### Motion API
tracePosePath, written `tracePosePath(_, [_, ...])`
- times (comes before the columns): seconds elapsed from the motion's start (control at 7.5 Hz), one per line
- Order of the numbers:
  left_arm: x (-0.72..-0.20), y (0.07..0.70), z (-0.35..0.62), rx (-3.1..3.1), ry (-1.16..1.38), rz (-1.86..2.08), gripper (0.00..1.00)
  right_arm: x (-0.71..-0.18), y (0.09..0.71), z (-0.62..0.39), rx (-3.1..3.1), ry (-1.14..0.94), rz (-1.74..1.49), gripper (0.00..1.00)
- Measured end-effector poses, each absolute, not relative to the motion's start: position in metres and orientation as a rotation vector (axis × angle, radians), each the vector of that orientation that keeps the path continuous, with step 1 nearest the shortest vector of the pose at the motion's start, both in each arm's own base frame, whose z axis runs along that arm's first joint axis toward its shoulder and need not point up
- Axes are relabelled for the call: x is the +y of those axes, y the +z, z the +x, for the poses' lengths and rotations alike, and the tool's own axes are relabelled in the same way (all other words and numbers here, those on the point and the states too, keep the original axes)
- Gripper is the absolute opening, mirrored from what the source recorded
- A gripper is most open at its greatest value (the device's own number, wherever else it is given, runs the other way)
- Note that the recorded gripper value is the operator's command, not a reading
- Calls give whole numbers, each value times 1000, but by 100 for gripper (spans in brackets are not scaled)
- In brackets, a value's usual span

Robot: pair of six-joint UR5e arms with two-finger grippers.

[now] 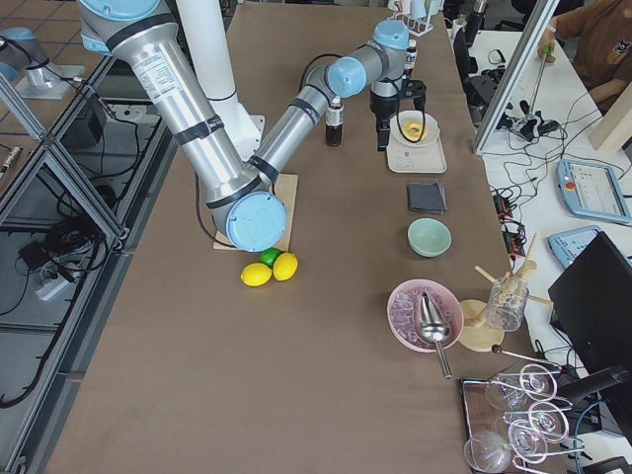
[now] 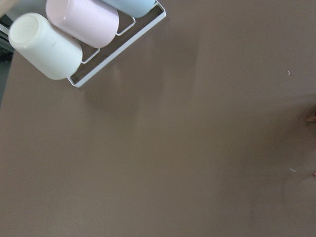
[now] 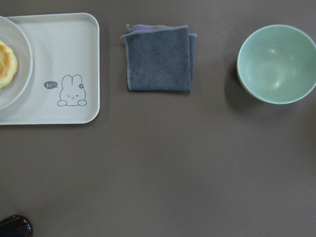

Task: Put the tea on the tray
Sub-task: 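Move the right gripper over the standing tea bottle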

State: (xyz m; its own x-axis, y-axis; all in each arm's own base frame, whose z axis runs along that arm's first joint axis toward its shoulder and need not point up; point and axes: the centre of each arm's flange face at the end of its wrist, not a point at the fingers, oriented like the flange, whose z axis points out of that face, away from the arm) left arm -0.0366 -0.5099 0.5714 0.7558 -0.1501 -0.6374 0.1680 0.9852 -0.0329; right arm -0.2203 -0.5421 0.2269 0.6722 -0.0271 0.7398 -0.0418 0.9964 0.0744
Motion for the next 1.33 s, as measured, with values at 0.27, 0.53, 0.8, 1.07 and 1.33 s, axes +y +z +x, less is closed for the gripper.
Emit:
tracePosePath(0.27, [-509, 585, -36, 742, -168, -2, 98, -515, 188, -291, -848, 32, 48, 100])
tracePosePath(0.53, [-510, 590, -36, 749, -168, -7, 98, -490, 146, -353, -855, 30, 47, 100])
tracePosePath(0.8, [-510, 601, -37, 750, -169, -7, 98, -458, 120, -403, -842, 48, 67, 99])
tracePosePath(1.07, [-513, 621, -37, 752, -164, 6, 98, -440, 93, -446, -832, 54, 99, 100])
tracePosePath(1.33, [-515, 630, -36, 753, -162, 11, 98, -430, 79, -471, -856, 59, 101, 99])
